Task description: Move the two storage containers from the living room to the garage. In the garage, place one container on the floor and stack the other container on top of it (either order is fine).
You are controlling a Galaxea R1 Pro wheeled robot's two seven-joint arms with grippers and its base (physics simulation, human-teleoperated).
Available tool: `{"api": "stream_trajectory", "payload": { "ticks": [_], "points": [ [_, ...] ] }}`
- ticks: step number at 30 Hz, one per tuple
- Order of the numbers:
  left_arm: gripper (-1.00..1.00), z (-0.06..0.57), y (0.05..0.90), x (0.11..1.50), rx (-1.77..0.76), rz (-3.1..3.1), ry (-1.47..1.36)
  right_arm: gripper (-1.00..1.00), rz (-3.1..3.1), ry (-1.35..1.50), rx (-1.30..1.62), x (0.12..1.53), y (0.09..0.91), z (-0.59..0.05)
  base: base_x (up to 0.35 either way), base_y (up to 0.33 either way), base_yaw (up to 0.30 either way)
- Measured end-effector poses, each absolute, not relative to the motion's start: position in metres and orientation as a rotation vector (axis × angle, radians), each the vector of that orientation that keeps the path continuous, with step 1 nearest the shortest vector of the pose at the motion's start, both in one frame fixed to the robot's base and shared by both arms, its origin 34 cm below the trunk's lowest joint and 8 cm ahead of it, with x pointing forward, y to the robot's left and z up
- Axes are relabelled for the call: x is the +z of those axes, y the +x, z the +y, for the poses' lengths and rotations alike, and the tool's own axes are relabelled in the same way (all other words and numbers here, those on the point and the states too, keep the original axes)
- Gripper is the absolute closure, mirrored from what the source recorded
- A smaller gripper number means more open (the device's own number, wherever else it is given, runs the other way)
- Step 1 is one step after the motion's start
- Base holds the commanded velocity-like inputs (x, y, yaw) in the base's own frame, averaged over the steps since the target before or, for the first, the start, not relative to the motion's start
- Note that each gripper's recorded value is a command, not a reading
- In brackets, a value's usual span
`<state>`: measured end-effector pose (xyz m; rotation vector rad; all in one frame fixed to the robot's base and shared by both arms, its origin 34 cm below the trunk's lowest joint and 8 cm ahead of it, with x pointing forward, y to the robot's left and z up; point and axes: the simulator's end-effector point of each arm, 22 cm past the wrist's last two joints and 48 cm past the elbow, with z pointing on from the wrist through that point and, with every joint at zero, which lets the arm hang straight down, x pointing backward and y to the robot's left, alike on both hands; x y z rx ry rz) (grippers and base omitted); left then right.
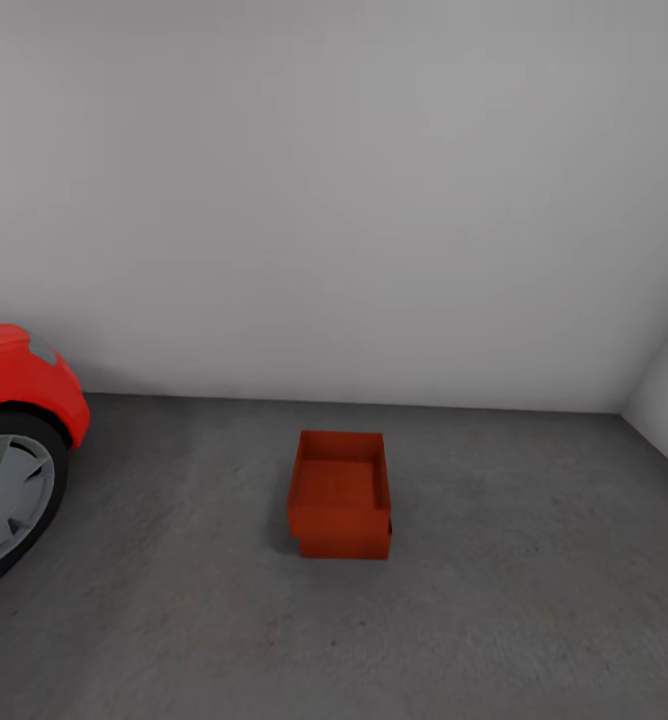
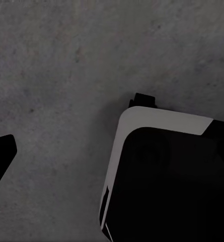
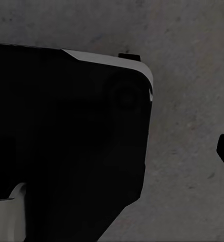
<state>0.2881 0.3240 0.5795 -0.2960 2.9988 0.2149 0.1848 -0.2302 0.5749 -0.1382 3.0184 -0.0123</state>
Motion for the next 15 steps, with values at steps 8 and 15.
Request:
{"api": "stream_trajectory", "payload": {
  "ticks": [8, 15],
  "points": [
    [-1.0, 0.324, 0.2932, 0.5816, 0.212, 2.986, -0.296, -1.0, 3.006, -0.139, -0.015, 0.5756, 0.1898, -0.2313, 0.0, 0.0, 0.0],
    [-1.0, 0.324, 0.2978, 0.5835, 0.21, 2.975, -0.296, -1.0, 2.994, -0.139, -0.018, 0.5763, 0.1942, -0.2323, 0.0, 0.0, 0.0]
  ]
}}
